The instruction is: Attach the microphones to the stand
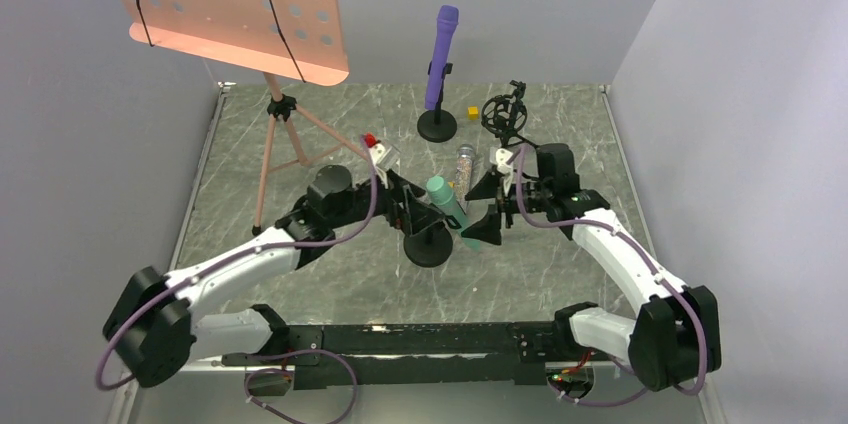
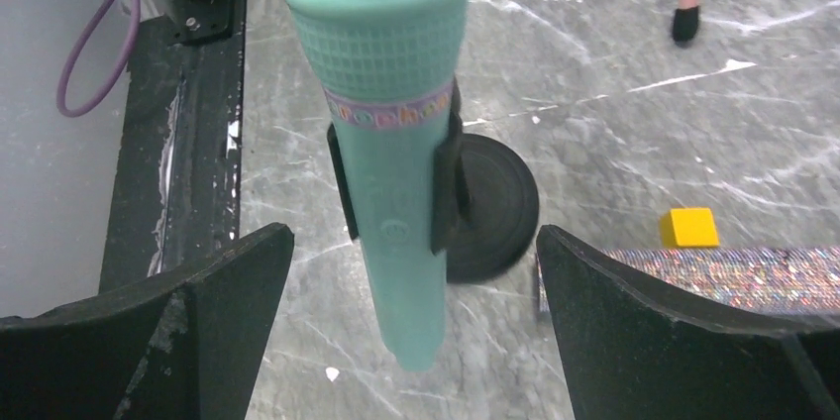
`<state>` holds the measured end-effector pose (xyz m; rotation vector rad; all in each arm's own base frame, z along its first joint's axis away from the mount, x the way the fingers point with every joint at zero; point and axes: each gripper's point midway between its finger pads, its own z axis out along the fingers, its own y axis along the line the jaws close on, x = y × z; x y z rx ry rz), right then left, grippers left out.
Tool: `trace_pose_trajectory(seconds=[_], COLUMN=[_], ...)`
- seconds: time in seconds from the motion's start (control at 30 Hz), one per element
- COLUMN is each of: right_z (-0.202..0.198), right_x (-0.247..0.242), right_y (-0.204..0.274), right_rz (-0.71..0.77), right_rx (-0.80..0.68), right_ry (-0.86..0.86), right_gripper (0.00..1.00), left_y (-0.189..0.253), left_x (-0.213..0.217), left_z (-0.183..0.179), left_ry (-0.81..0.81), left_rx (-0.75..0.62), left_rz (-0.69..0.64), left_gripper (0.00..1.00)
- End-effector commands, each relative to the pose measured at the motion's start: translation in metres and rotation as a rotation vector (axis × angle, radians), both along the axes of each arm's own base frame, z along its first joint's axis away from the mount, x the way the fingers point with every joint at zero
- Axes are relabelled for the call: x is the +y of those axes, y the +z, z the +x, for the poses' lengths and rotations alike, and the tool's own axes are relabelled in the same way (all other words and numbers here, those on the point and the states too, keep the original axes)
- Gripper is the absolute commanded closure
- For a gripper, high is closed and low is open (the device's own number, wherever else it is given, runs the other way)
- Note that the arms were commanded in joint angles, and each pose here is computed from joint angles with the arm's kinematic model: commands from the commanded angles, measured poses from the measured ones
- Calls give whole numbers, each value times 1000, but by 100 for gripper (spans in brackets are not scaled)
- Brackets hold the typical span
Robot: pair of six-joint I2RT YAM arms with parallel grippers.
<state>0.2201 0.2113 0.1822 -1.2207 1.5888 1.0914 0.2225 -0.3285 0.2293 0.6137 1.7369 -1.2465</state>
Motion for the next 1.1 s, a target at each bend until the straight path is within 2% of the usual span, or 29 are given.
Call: trace_pose_trajectory(seconds=[0.0,0.2,0.33,0.4,0.6,0.8,0.9,1.07], right_z=[13,9,7,5,3,-6,-22,-44], right_x=[20,37,40,41,46,45,41,27], right_y=[14,10,15,16,17,21,31,52], right_rz=[-29,-50,-29,-16,-7,-12,-6,-17], right_rx=[-69,-36,-30,-25,5,39,14,-30], right_ry=[5,57,66,75,100,141,207,256], right_gripper=[0,0,1,4,29,66,72,74], left_y=[42,43,23,17,16,19,19,21], left_x=[24,67,85,92,107,109,110,114], left_z=[-1,-11,-21,-25,-27,-26,-27,-28], left_ry=[101,241,282,301,355,366,366,373], left_rx=[-134,-194,-166,-159,-177,-189,-192,-208], left_rz=[-49,-48,-41,-45,-58,-52,-46,-42], left_gripper=[1,1,1,1,1,1,1,1])
